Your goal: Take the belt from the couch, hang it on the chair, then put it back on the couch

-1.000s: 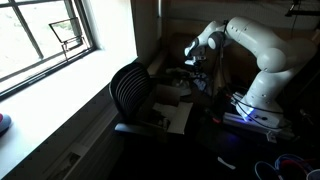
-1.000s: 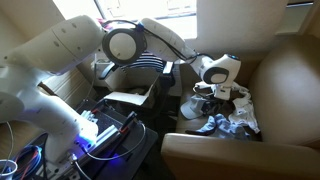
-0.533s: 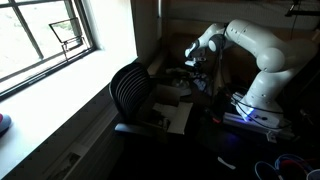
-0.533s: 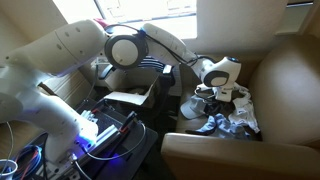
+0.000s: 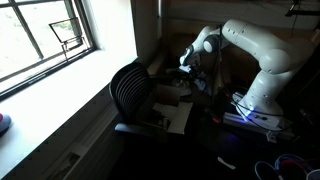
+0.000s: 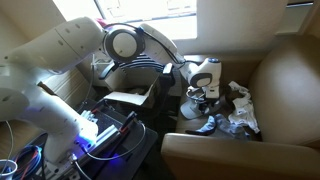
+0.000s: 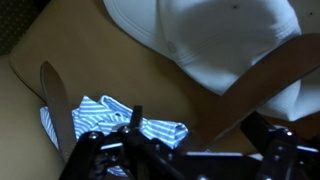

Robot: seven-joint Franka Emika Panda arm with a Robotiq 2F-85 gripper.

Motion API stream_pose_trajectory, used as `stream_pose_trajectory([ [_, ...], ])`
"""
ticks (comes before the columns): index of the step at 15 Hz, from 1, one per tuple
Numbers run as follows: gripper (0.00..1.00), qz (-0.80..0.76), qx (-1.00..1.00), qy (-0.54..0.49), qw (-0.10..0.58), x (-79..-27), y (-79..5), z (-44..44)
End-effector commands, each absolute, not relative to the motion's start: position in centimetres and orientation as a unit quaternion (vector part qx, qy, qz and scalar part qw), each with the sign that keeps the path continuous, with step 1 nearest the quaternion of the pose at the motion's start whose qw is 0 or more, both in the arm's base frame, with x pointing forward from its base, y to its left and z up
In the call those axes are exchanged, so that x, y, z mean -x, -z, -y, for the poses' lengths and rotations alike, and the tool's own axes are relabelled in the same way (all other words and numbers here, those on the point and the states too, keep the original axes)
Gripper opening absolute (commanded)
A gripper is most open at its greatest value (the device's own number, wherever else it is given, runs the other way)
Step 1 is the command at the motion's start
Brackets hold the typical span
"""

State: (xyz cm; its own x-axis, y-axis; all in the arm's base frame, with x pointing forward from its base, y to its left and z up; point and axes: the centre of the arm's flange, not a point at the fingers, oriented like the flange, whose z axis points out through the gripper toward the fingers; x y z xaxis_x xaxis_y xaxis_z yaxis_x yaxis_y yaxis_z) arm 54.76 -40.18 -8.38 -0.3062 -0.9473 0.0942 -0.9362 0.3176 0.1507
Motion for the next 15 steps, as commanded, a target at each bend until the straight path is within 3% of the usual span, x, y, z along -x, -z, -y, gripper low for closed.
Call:
stream_pose_trajectory([
  [1, 1.0, 0.814, -0.575, 0.001, 0.081, -54.8, 8.9, 41.8],
  [4, 1.0, 0.809, -0.573, -0.098, 0.092, -54.3, 10.9, 43.3],
  [5, 1.0, 0.81, -0.578, -0.057, 0.085, -54.6, 8.8, 42.3],
  [6, 0.75, 0.808, -0.578, -0.078, 0.087, -54.1, 9.1, 42.6],
  [8, 0.66, 0.813, -0.571, -0.057, 0.097, -54.4, 9.3, 42.5],
  [15, 0.16, 0.832, -0.543, 0.037, 0.109, -55.7, 8.3, 42.9],
])
